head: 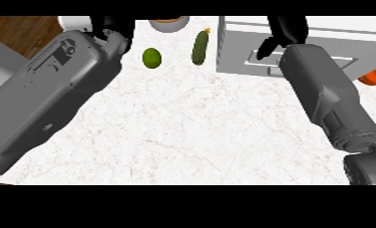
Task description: Pick up the can, place it into the drawer and close the drawer
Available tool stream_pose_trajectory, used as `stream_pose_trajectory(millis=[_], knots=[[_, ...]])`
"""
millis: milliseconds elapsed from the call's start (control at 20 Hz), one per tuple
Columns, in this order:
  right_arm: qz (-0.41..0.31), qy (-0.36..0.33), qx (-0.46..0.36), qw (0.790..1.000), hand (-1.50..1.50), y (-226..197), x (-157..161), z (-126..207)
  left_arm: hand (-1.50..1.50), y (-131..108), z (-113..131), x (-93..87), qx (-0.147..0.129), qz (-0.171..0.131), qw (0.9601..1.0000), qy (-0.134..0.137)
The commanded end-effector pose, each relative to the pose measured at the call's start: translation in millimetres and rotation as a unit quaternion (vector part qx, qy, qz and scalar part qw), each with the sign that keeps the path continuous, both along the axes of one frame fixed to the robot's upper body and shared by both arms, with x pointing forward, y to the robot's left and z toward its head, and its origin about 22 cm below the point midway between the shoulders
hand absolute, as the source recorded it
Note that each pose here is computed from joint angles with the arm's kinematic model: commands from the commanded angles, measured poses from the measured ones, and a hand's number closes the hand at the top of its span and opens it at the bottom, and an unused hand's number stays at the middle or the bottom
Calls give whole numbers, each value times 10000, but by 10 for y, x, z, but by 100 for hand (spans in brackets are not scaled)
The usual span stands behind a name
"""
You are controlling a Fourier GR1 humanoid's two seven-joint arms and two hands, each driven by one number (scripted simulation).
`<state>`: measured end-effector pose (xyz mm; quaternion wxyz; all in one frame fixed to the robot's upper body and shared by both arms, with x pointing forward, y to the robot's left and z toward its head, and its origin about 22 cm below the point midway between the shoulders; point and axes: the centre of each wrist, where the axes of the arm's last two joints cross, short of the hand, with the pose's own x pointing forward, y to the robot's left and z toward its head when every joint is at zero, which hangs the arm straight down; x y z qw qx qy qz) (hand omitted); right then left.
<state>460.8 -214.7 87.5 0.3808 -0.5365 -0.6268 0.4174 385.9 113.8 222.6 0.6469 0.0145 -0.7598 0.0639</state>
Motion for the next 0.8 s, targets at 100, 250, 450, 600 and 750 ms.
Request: stream_pose_trajectory(millis=[100,250,450,600,750], knots=[[462,-5,571,9973,-150,95,113,337,-150,60,42,-65,-18,-110,9999,-30],[767,165,1845,9797,-150,256,124,357,-150,48,149,-41,-63,-100,9999,-65],[876,362,3114,9455,-150,301,141,403,-150,85,44,-64,-38,-37,10000,29],[964,299,3517,9306,-150,340,151,443,-150,153,19,-74,28,-76,10000,35],[1028,254,3556,9286,-150,193,102,250,-150,125,25,-88,47,0,10000,-21]])
